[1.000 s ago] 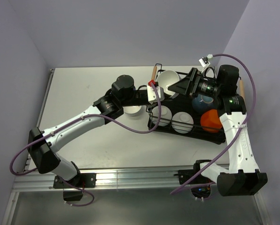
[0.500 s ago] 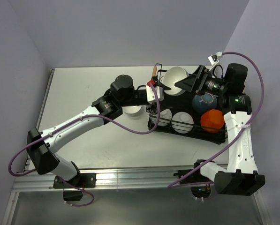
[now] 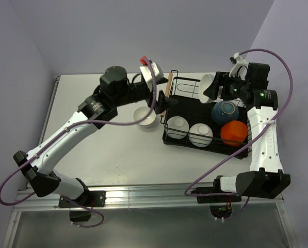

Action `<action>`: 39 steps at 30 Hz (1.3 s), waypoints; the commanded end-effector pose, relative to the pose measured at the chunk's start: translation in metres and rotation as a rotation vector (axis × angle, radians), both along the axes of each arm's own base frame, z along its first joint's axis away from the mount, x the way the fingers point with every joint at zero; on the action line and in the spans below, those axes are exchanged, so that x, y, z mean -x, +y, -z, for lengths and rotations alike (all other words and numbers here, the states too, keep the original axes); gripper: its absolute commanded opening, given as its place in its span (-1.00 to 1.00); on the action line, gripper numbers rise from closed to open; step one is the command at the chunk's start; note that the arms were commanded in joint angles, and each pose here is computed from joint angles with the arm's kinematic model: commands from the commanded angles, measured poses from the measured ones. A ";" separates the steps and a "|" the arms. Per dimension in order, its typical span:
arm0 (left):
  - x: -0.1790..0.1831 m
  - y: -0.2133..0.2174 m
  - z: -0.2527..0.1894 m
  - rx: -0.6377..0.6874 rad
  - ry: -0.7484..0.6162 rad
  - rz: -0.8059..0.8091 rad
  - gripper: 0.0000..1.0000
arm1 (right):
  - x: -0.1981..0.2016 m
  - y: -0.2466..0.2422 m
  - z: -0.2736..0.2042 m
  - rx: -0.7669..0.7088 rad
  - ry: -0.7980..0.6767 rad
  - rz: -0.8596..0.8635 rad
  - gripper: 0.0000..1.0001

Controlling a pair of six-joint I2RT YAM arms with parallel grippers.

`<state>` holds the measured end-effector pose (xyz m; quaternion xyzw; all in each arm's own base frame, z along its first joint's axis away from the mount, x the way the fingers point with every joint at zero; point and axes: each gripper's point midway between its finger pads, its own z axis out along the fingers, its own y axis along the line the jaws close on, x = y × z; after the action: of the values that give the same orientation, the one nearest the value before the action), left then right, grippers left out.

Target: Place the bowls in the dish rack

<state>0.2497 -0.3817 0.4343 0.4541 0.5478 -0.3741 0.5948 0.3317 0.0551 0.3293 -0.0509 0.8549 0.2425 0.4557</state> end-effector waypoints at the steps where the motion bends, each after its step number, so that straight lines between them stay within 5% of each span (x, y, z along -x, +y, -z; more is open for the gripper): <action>1: -0.018 0.033 -0.004 0.054 0.293 -0.097 0.85 | -0.016 -0.036 -0.009 0.275 -0.098 0.079 -1.00; 10: -0.080 0.106 0.008 0.177 0.468 -0.362 0.89 | -0.041 -0.036 0.039 0.535 -0.037 0.075 -1.00; 30: -0.087 0.142 0.015 0.191 0.422 -0.459 0.90 | -0.080 -0.030 0.109 0.965 -0.071 -0.123 -1.00; 39: -0.089 0.145 0.017 0.193 0.411 -0.470 0.90 | -0.104 -0.014 0.110 0.906 -0.081 -0.133 -1.00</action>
<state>0.3429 -0.2418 0.3976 0.1668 0.7327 -0.3603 0.5527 0.4076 0.0300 0.1806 -0.3162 0.8795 -0.1235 0.3337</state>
